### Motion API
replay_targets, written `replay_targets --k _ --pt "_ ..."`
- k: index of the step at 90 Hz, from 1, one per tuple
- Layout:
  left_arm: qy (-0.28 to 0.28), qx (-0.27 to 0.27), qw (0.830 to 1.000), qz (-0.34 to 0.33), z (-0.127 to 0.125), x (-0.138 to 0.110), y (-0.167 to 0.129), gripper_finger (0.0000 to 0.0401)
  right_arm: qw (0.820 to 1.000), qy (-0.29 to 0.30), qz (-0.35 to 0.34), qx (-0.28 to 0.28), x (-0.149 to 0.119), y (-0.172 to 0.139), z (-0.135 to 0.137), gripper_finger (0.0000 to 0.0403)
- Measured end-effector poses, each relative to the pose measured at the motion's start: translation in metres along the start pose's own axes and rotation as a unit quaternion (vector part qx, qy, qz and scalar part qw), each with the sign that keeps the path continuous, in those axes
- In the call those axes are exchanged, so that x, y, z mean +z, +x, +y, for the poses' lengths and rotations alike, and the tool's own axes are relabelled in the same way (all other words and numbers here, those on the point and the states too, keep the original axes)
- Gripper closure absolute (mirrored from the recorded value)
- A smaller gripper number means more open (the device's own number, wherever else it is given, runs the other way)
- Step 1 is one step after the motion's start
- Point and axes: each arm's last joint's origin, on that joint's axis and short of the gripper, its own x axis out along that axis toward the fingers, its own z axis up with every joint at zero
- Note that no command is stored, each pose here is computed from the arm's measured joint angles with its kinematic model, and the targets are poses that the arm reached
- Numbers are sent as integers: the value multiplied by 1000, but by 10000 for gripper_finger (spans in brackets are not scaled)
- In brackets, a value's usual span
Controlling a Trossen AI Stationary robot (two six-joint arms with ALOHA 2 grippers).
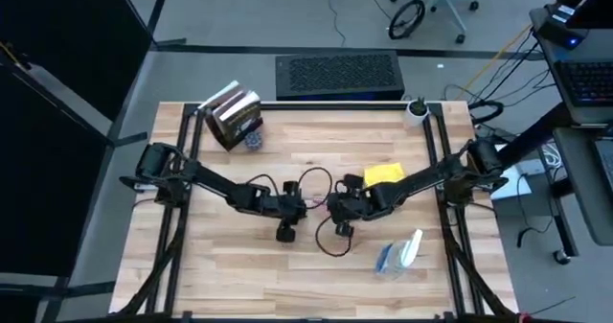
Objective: Apply microfiber cloth
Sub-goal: Wipe the front of the pink cellphone with a yellow microfiber cloth
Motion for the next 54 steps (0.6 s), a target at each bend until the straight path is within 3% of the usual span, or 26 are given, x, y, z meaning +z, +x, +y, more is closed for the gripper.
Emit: replay_targets --k 14,33,54 --pt "3 -1 1000 18 0 -4 0 338 998 -51 -1 -33 -5 12 12 387" --pt "7 0 1000 21 0 -4 0 338 998 -49 0 -34 -6 18 15 357" --pt "12 -2 998 61 0 -10 -4 338 999 -38 -5 1 -3 19 14 324"
